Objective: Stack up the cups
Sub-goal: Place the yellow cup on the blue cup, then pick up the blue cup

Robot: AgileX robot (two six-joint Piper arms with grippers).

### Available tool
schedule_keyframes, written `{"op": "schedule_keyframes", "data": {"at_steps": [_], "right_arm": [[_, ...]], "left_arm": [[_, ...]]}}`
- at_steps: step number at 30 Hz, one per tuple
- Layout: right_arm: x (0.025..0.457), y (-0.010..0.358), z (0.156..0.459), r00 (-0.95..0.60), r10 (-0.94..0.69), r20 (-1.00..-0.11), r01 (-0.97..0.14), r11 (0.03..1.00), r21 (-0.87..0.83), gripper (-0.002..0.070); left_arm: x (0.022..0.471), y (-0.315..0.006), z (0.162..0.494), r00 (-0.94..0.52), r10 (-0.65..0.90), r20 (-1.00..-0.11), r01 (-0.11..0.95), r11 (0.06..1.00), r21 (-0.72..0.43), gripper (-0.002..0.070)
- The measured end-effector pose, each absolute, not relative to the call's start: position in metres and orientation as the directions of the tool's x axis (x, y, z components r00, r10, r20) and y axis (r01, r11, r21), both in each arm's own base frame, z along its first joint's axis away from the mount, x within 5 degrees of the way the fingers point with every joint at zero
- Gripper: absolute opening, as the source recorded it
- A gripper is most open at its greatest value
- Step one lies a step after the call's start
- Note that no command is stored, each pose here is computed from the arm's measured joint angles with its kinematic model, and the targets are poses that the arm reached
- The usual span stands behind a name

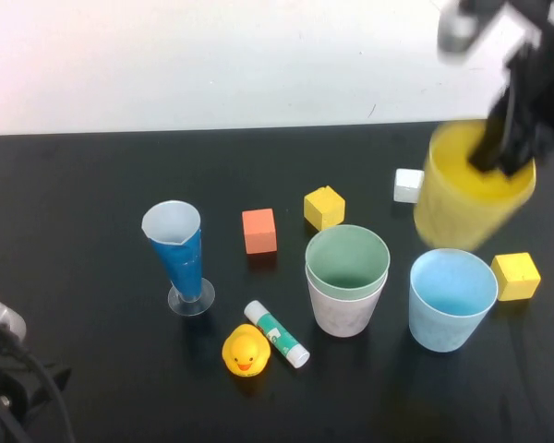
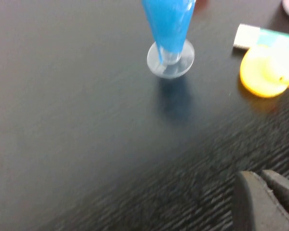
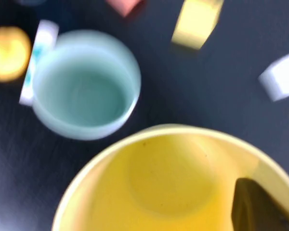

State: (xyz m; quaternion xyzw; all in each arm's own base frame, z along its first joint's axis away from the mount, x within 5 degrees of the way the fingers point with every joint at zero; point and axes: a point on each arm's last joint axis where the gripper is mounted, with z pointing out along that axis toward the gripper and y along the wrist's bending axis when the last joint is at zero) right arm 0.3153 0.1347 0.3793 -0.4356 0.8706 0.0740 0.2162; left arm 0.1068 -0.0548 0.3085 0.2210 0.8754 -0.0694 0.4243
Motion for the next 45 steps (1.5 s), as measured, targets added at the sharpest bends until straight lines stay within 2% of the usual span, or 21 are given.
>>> {"op": "schedule_keyframes", "data": {"at_steps": [5, 14, 17, 21, 23, 26, 28, 30, 33, 35, 38, 45], "right_arm": [[0.314, 0.134, 0.342, -0.568, -0.747, -0.346, -0.797, 0.604, 0.004, 0.0027], [0.327, 0.139, 0.318, -0.575, -0.758, -0.309, -0.801, 0.598, 0.025, 0.0038], [0.330, 0.140, 0.310, -0.578, -0.766, -0.281, -0.805, 0.591, 0.043, 0.0104], [0.336, 0.143, 0.297, -0.585, -0.771, -0.251, -0.805, 0.590, 0.065, 0.0278], [0.340, 0.144, 0.289, -0.590, -0.773, -0.234, -0.803, 0.590, 0.076, 0.0340], [0.345, 0.146, 0.276, -0.597, -0.776, -0.204, -0.801, 0.591, 0.096, 0.0377], [0.350, 0.148, 0.263, -0.602, -0.779, -0.175, -0.798, 0.591, 0.115, 0.0372], [0.354, 0.149, 0.251, -0.602, -0.784, -0.152, -0.798, 0.588, 0.129, 0.0324], [0.356, 0.150, 0.243, -0.601, -0.787, -0.140, -0.799, 0.585, 0.139, 0.0149], [0.355, 0.150, 0.248, -0.597, -0.788, -0.150, -0.802, 0.582, 0.133, 0.0078], [0.348, 0.148, 0.268, -0.589, -0.785, -0.194, -0.808, 0.580, 0.105, 0.0076], [0.316, 0.133, 0.351, -0.525, -0.768, -0.367, -0.814, 0.579, -0.047, 0.0076]], "left_arm": [[0.108, -0.057, 0.311, -0.522, 0.304, -0.797, 0.450, 0.892, 0.045, 0.0000], [0.108, -0.058, 0.310, -0.540, 0.273, -0.796, 0.437, 0.899, 0.012, 0.0000], [0.107, -0.058, 0.306, -0.550, 0.278, -0.787, 0.437, 0.899, 0.012, 0.0000], [0.107, -0.057, 0.299, -0.568, 0.280, -0.774, 0.433, 0.902, 0.008, 0.0000], [0.107, -0.057, 0.297, -0.574, 0.281, -0.769, 0.432, 0.902, 0.008, 0.0000], [0.107, -0.057, 0.296, -0.576, 0.276, -0.770, 0.429, 0.903, 0.002, 0.0000], [0.107, -0.058, 0.296, -0.572, 0.274, -0.773, 0.430, 0.903, 0.002, 0.0000], [0.107, -0.058, 0.297, -0.569, 0.273, -0.776, 0.431, 0.902, 0.001, 0.0000], [0.107, -0.058, 0.297, -0.569, 0.273, -0.776, 0.431, 0.902, 0.001, 0.0000], [0.107, -0.058, 0.297, -0.569, 0.273, -0.776, 0.431, 0.902, 0.001, 0.0000], [0.107, -0.058, 0.297, -0.569, 0.273, -0.776, 0.431, 0.902, 0.001, 0.0000], [0.107, -0.058, 0.297, -0.571, 0.269, -0.775, 0.430, 0.903, -0.003, 0.0000]]}}
